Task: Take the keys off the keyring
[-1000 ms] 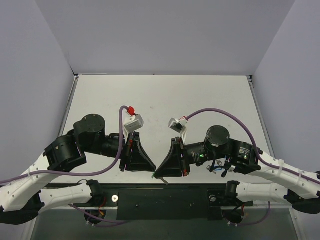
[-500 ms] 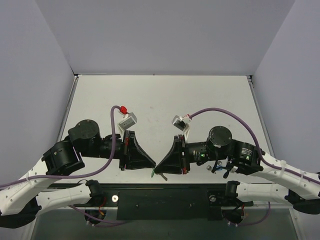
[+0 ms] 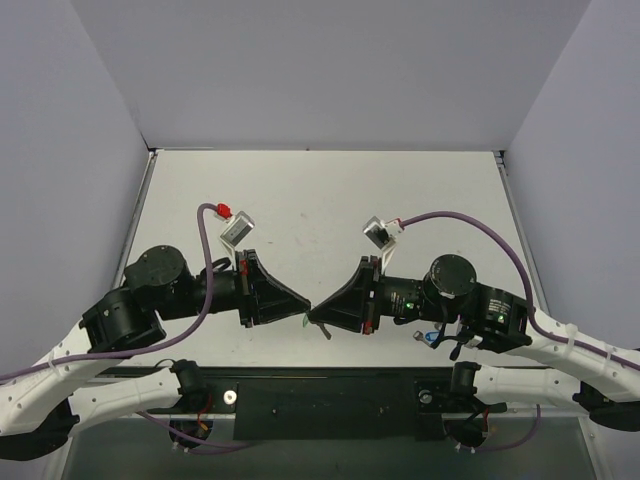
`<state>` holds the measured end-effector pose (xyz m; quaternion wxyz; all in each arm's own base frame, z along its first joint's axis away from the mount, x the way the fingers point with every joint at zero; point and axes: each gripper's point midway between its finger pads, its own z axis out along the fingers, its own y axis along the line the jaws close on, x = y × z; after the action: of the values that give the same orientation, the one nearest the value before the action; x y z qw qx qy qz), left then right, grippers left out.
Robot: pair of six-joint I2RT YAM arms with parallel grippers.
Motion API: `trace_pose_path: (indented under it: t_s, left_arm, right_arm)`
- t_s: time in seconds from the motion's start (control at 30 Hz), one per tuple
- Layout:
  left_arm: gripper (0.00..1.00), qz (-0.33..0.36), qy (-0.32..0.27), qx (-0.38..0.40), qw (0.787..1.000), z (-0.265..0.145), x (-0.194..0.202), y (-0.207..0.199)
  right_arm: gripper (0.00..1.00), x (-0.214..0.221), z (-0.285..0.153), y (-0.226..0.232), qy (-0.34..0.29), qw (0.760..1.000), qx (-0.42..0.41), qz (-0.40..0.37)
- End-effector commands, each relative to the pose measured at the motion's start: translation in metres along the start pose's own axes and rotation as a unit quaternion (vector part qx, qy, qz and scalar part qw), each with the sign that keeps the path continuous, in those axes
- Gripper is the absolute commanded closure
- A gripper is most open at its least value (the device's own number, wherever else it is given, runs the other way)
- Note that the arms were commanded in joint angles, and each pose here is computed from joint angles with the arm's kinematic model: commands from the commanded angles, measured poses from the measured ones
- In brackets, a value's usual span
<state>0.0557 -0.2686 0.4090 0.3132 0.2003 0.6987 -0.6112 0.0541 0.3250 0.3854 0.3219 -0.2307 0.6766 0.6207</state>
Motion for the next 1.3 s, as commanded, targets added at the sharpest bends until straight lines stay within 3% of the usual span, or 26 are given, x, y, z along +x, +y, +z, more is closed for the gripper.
trace_pose_path:
  t_s: [0.0,0.63,0.87,0.9,1.1,1.17,1.27]
  left_arm:
    - [1.0,-0.007,-0.047,0.002,0.999,-0.003,-0.018,-0.007]
    - [1.0,-0.044,-0.108,-0.036,0.993,-0.011,-0.03,0.011]
    - [1.0,-0.041,-0.108,-0.048,0.992,-0.016,-0.029,0.014]
    - [0.99,-0.034,-0.11,-0.047,0.992,-0.018,-0.032,0.011]
    - [0.58,-0.003,-0.092,-0.07,0.993,-0.028,-0.035,0.007]
    - [0.51,0.007,-0.084,-0.074,0.994,-0.032,-0.035,0.005]
    - [0.49,0.027,-0.068,-0.065,0.995,-0.034,-0.033,-0.002]
  right_arm:
    - [1.0,-0.028,-0.002,0.012,-0.063,0.998,-0.016,-0.011]
    - [1.0,-0.036,0.0,0.003,-0.098,0.995,0.002,0.006]
    - [1.0,-0.031,0.001,0.003,-0.082,0.997,-0.001,0.008]
    - [1.0,-0.03,0.001,0.005,-0.078,0.997,-0.005,0.008]
    - [1.0,-0.018,-0.003,0.009,-0.039,0.999,-0.006,0.002]
    - [1.0,-0.015,-0.004,0.01,-0.027,1.0,-0.007,-0.003]
    - [1.0,-0.011,-0.005,0.013,-0.013,1.0,-0.014,-0.005]
